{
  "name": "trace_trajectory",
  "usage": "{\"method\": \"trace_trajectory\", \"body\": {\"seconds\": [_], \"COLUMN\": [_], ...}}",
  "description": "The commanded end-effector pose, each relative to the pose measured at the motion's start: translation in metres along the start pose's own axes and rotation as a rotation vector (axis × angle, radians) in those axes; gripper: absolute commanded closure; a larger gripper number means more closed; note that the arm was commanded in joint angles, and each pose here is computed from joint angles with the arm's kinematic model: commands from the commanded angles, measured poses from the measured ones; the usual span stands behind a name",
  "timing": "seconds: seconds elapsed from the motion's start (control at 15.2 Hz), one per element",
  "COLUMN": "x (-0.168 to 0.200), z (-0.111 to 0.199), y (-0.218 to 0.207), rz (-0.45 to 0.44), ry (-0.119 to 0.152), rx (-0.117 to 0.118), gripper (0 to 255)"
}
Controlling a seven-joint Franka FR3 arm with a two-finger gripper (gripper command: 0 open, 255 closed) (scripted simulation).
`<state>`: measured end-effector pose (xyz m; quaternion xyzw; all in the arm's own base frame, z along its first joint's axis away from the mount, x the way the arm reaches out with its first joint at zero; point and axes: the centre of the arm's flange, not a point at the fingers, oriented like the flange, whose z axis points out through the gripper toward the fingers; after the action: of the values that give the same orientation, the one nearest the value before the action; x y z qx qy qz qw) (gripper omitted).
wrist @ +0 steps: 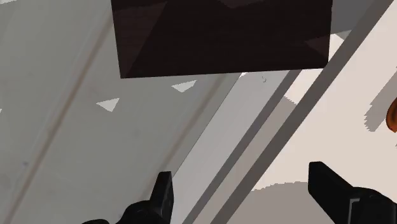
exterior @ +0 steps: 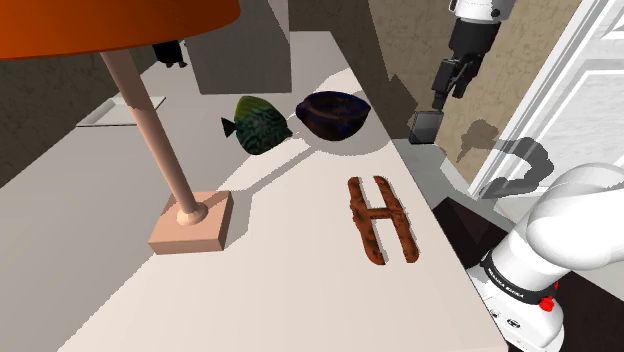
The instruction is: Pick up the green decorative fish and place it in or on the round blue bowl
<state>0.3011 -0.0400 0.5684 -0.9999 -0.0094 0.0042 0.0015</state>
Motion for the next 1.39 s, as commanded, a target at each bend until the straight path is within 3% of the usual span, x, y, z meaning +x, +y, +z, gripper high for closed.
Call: {"method": "trace_trajectory", "body": {"seconds": [0.0,1.32], "x": [0.0,0.158], "z": [0.0,0.038], "y": [0.0,-0.152], "rz": [0.0,0.535], "ry": [0.0,-0.051], "rx": [0.0,0.321], "gripper": [0,0]}}
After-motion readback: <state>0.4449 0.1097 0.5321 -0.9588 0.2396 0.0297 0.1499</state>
